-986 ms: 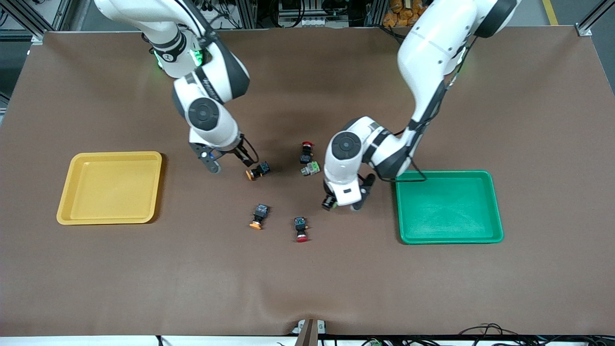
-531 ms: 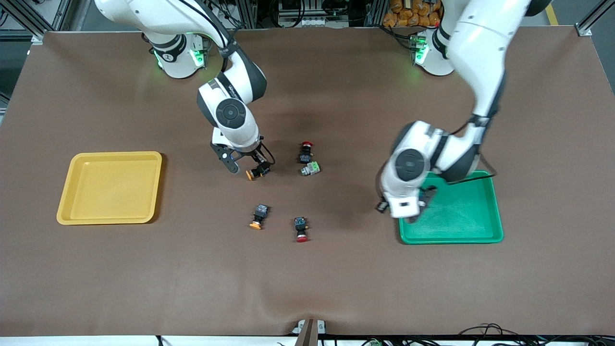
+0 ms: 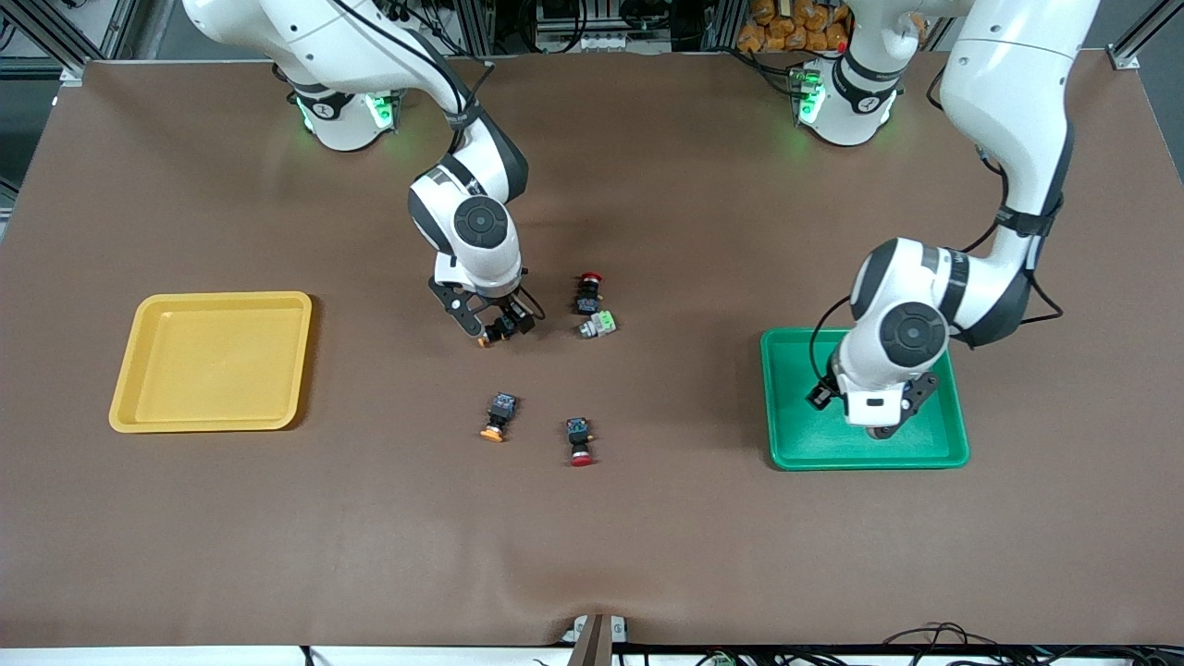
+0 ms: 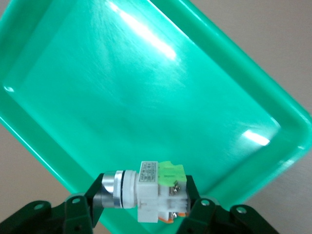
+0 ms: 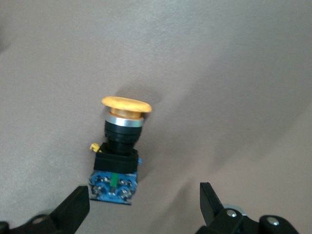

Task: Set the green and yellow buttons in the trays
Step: 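Release the green button in the tray while the right gripper carries yellow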

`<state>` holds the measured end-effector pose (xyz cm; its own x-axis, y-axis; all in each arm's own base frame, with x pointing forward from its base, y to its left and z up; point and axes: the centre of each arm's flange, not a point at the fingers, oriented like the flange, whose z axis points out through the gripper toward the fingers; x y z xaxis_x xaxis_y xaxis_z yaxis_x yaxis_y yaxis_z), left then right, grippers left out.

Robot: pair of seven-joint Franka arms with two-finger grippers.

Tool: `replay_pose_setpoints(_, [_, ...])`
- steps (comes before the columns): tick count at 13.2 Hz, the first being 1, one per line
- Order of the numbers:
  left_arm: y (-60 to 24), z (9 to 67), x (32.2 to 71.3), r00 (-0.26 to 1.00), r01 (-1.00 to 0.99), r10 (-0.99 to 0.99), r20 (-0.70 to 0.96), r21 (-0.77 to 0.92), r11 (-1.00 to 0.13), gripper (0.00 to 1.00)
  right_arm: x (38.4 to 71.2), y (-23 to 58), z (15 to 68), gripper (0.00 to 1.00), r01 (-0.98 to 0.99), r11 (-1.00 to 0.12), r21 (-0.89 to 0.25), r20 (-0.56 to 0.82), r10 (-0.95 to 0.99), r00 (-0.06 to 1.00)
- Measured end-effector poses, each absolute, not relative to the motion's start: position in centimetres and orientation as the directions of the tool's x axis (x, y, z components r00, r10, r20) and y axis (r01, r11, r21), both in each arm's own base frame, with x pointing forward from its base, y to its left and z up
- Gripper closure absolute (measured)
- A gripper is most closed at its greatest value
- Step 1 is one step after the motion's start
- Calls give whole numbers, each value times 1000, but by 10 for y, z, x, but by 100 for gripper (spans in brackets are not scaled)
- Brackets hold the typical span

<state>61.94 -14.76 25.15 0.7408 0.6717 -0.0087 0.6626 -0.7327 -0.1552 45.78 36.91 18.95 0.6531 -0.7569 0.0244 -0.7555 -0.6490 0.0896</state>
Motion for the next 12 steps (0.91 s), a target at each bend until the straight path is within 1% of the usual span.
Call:
replay_pose_setpoints(1, [-134,250,620,746,655,666,-17,-160,-738,35,458,369,186,0,-755,-650,85,25,-757,653])
replay_pose_setpoints(2, [-119,248,620,749,651,662,-24,-164,-742,35,458,369,185,7,-755,-650,82,25,-756,654])
replay_pose_setpoints(3, [-104,247,622,752,646,659,-31,-166,-745,35,459,370,185,7,-755,-651,79,25,-756,654])
replay_pose_setpoints(4, [-90,245,622,757,639,653,-39,-168,-751,35,459,370,186,12,-755,-651,77,25,-756,654])
replay_pose_setpoints(7, [-69,236,616,766,621,639,-61,-181,-762,35,460,371,186,48,-755,-651,76,25,-756,654])
replay_pose_setpoints(8, [-70,233,613,769,618,636,-65,-182,-765,35,460,371,186,57,-755,-651,77,25,-756,654])
replay_pose_setpoints(10, [-74,228,610,774,613,630,-65,-173,-771,35,463,368,189,59,-756,-646,102,29,-758,652])
replay_pose_setpoints(12, [-75,226,609,775,612,628,-63,-169,-772,35,470,361,202,59,-743,-644,184,35,-751,659])
